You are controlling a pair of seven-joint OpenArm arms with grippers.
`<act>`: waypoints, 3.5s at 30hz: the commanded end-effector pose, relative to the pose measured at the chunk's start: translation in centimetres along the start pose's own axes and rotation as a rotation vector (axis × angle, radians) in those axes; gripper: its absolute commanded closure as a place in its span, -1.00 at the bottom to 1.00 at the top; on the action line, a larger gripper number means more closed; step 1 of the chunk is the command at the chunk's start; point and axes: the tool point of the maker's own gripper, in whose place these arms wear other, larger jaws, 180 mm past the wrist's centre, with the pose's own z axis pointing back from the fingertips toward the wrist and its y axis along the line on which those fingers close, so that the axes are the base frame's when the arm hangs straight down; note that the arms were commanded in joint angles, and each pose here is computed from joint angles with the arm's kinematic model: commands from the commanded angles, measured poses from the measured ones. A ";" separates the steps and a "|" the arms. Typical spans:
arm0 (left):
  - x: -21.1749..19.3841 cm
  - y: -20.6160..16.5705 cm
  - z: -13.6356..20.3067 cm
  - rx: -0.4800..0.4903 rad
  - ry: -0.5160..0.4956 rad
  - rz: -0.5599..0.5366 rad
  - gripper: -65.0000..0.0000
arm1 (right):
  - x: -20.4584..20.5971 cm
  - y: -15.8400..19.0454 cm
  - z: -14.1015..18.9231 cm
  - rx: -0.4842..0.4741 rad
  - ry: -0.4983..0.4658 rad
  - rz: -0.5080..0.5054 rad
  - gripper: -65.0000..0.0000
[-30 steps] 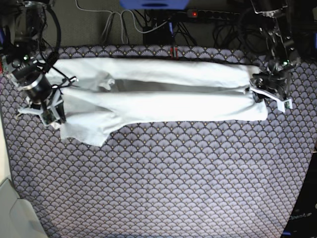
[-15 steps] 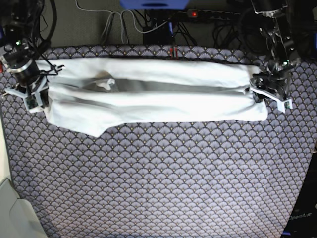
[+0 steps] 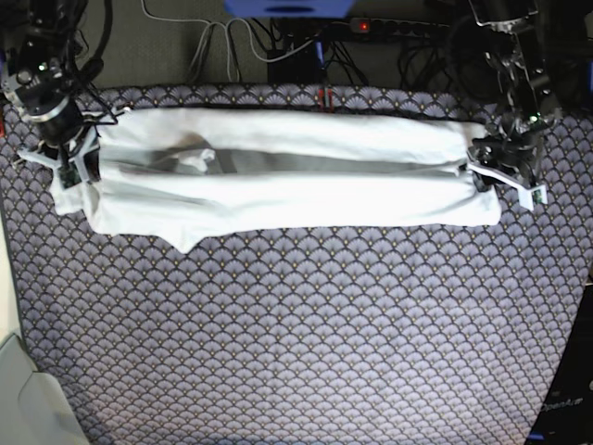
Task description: Fold the T-shirt properly
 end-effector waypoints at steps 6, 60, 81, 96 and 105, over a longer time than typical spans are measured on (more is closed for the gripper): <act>0.3 0.1 0.1 -0.001 -0.002 -0.008 0.28 | 3.2 -3.3 -0.5 -0.073 -0.028 0.044 0.39; 0.3 -0.3 0.0 -0.007 -0.004 0.000 0.28 | 4.5 -3.5 -7.0 0.017 0.165 0.087 0.93; 0.3 0.0 0.1 -0.003 -0.003 -0.006 0.28 | 1.1 -2.7 -0.7 -0.062 0.187 0.067 0.93; 0.2 0.1 0.1 -0.001 -0.001 -0.007 0.28 | -3.6 0.1 -1.9 0.033 0.244 -0.014 0.93; 0.5 0.0 0.3 -0.002 -0.008 -0.012 0.28 | -6.0 0.9 -3.9 0.079 0.298 -0.086 0.93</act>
